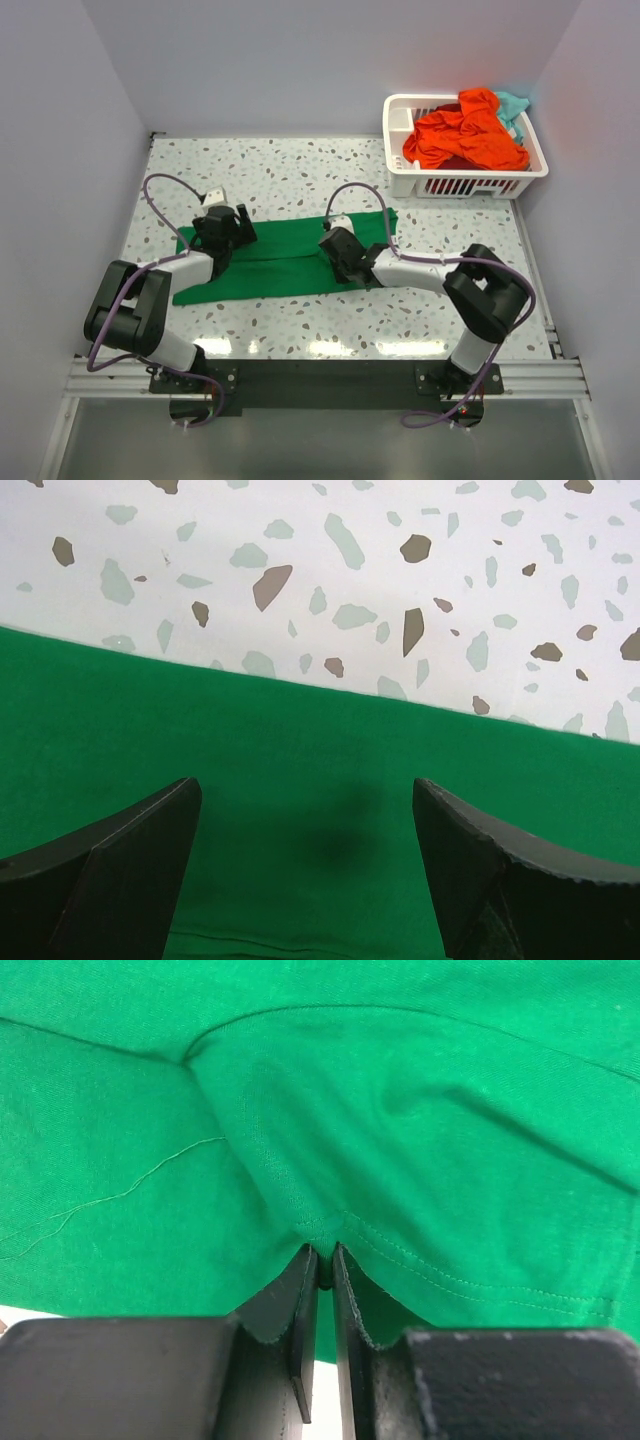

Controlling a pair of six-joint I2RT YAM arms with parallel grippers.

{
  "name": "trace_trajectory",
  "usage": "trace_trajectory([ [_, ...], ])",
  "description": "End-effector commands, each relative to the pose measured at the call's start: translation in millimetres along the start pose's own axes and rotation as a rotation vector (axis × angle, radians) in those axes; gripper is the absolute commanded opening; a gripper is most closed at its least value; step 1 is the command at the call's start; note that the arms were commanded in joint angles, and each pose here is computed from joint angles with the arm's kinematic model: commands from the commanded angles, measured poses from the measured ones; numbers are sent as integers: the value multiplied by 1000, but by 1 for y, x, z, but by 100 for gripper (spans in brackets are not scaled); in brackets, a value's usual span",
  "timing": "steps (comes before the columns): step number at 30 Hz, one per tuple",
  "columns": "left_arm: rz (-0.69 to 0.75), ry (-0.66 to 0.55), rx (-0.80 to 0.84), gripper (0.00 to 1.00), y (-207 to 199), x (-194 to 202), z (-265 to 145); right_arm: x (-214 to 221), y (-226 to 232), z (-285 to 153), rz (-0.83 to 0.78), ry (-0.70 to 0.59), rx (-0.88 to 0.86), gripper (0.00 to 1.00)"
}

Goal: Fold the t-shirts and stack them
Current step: Fold the tshirt

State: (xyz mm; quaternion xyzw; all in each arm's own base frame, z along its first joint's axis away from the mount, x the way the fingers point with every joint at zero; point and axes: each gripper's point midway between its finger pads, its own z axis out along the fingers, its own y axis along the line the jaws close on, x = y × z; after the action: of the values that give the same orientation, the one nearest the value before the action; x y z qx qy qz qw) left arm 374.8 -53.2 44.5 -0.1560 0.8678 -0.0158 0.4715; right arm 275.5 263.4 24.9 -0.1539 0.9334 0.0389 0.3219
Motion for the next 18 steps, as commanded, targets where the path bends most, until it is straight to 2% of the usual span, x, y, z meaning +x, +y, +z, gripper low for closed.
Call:
trace_trajectory([
  [1, -13, -66, 38, 92, -10, -19, -1, -27, -8, -20, 23, -75, 41, 13],
  [4, -11, -60, 42, 92, -11, -17, 0, -29, -19, -27, 24, -84, 93, 16],
  [12, -10, -52, 56, 91, -14, -16, 1, -38, -46, -43, 33, -119, 220, 35],
  [18, -7, -47, 57, 91, -13, -14, 2, -48, -13, -54, -6, -165, 68, 40],
])
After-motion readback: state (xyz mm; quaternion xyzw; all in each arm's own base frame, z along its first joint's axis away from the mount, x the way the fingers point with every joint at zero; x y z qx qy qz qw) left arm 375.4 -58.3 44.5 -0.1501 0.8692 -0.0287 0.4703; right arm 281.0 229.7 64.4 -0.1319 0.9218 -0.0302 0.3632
